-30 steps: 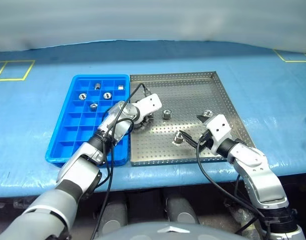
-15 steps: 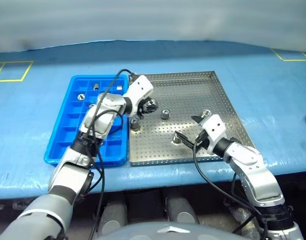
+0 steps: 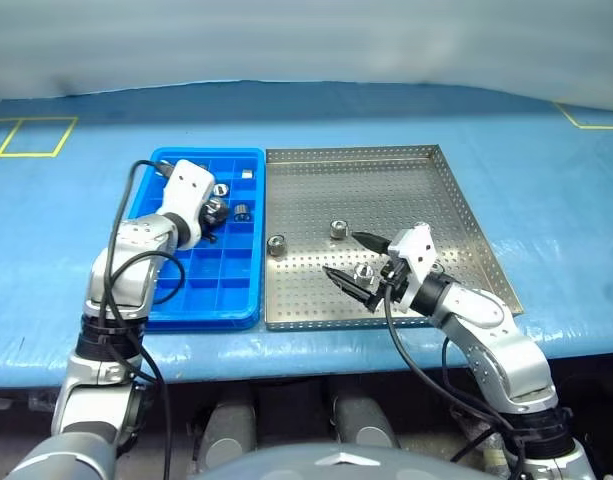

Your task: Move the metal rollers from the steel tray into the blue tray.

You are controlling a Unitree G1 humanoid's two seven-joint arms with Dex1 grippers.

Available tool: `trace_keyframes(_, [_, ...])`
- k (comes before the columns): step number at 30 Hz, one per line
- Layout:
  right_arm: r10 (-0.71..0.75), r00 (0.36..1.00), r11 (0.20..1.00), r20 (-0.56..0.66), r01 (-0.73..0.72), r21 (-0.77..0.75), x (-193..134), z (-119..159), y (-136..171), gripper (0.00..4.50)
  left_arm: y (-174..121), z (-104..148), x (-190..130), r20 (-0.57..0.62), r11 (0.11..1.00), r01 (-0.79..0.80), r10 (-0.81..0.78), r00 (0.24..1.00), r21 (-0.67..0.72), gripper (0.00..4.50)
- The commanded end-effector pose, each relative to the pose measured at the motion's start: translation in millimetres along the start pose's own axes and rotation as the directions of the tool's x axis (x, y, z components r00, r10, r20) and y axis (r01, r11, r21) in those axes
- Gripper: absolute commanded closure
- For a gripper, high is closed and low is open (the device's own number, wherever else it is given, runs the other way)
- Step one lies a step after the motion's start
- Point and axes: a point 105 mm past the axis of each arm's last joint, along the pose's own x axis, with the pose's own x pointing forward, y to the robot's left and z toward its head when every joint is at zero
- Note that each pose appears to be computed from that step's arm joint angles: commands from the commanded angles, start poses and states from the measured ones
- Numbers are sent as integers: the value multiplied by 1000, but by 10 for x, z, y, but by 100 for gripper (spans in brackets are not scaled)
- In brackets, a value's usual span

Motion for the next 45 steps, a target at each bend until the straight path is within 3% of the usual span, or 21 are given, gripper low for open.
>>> trace_keyframes(1, [4, 1000, 1000, 19, -4, -24, 10, 76, -7, 0, 287, 14, -130, 9, 978, -206, 206, 979, -24, 266])
trace_keyframes(6, [-6, 1000, 1000, 9, 6, -28, 18, 57, -30, 0, 446, -215, -149, -76, 940, -339, 336, 939, -30, 266])
trace_keyframes(13, [-23, 1000, 999, -1, 23, -38, 21, 46, -55, 0, 406, -441, -71, -148, 943, -333, 327, 933, -12, 266])
trace_keyframes(14, [-30, 1000, 999, -2, 30, -40, 16, 48, -64, 0, 381, -454, -58, -149, 949, -317, 314, 938, 5, 231])
trace_keyframes(16, [-41, 999, 998, -3, 41, -44, 6, 52, -81, 0, 375, -404, -54, -125, 945, -326, 325, 938, 6, 166])
trace_keyframes(18, [-49, 999, 998, -2, 48, -45, -4, 56, -92, 0, 342, -234, -43, -40, 947, -313, 311, 950, -77, 104])
trace_keyframes(20, [-72, 997, 996, -1, 72, -49, -26, 61, -127, 0, 290, 84, -46, 134, 949, -267, 290, 948, -171, 104])
trace_keyframes(22, [-89, 996, 995, 0, 89, -49, -41, 66, -153, 0, 249, 229, -48, 217, 950, -227, 273, 937, -212, 104])
trace_keyframes(26, [-137, 991, 988, -15, 135, -68, -114, 61, -215, 0, -187, 488, 45, 339, 984, 33, 29, 940, -174, 104])
trace_keyframes(27, [-156, 988, 986, -24, 154, -70, -153, 49, -239, 0, -452, 554, 66, 351, 977, 177, -127, 928, -115, 104])
trace_keyframes(29, [-186, 982, 980, -42, 183, -80, -214, 28, -281, 0, -844, 570, 103, 305, 934, 356, -347, 887, 26, 104])
trace_keyframes(32, [-224, 972, 971, -63, 218, -96, -287, 7, -324, 0, -1169, 528, 162, 202, 852, 494, -521, 829, 173, 104])
trace_keyframes(37, [-276, 957, 957, -92, 265, -117, -405, -31, -339, 0, -1482, 671, 320, 142, 769, 567, -622, 770, 296, 104])
trace_keyframes(43, [-310, 947, 947, -84, 300, -111, -458, -39, -294, 0, -1691, 585, 683, 72, 770, 580, -616, 785, 266, 104])
trace_keyframes(45, [-315, 946, 946, -81, 306, -106, -466, -45, -271, 0, -1811, 510, 702, 45, 725, 626, -663, 747, 286, 67])
